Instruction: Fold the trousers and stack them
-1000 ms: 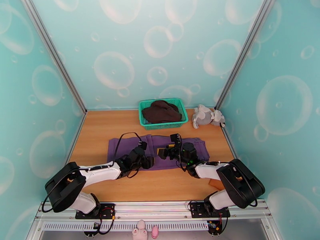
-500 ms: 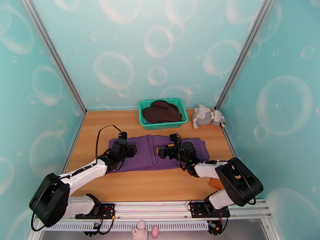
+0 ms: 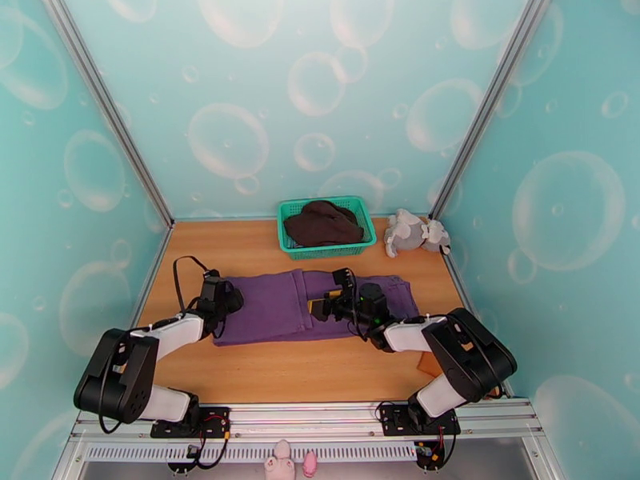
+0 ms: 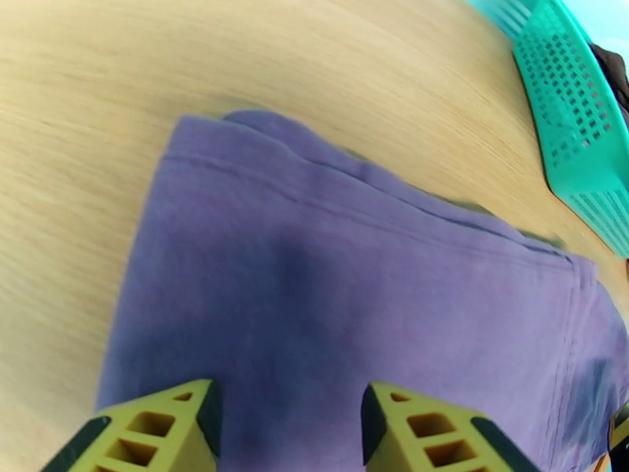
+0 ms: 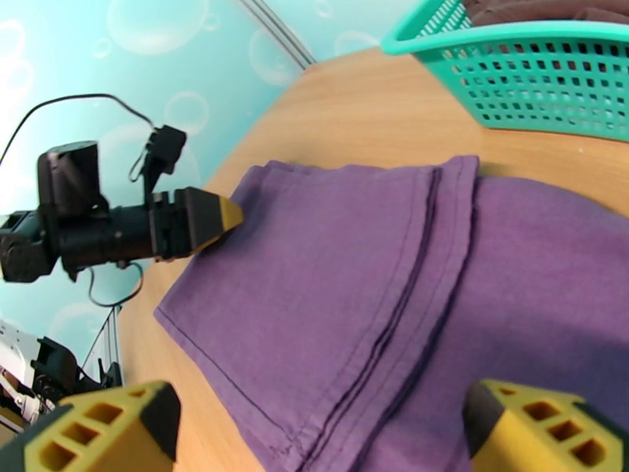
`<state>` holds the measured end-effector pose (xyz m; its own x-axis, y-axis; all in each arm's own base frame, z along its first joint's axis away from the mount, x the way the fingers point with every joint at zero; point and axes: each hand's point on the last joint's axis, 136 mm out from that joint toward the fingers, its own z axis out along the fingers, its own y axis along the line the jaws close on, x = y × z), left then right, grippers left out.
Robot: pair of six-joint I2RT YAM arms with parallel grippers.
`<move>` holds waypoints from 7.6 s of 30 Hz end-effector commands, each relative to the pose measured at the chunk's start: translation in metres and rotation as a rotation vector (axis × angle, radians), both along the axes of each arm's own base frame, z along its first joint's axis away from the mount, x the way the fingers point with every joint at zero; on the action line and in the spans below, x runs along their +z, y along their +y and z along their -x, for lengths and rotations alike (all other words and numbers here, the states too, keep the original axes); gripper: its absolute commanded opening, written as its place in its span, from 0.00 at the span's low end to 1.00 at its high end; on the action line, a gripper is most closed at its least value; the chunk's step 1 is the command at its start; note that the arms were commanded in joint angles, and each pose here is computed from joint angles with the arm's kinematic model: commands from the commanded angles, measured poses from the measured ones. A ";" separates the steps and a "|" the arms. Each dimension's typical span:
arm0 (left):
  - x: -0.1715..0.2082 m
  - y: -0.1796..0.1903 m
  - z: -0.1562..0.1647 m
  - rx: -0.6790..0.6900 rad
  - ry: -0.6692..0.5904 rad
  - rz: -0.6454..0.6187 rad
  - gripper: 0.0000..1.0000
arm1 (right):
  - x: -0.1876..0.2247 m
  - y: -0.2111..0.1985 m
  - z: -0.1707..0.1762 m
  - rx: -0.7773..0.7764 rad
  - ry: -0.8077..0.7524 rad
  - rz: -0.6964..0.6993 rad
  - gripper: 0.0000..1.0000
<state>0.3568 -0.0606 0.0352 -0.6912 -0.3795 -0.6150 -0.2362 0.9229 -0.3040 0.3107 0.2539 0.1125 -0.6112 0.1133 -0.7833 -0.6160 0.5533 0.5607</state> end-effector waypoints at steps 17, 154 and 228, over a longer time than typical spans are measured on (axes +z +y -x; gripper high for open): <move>0.005 0.010 -0.073 0.011 -0.061 0.083 0.52 | 0.009 0.008 -0.003 0.033 -0.036 -0.002 0.99; 0.240 0.117 -0.022 0.128 0.112 -0.431 0.00 | -0.012 0.009 -0.013 -0.001 0.070 0.031 0.99; 0.175 -0.220 0.000 0.030 -0.100 0.264 0.00 | -0.094 0.039 -0.023 -0.049 0.286 0.312 0.99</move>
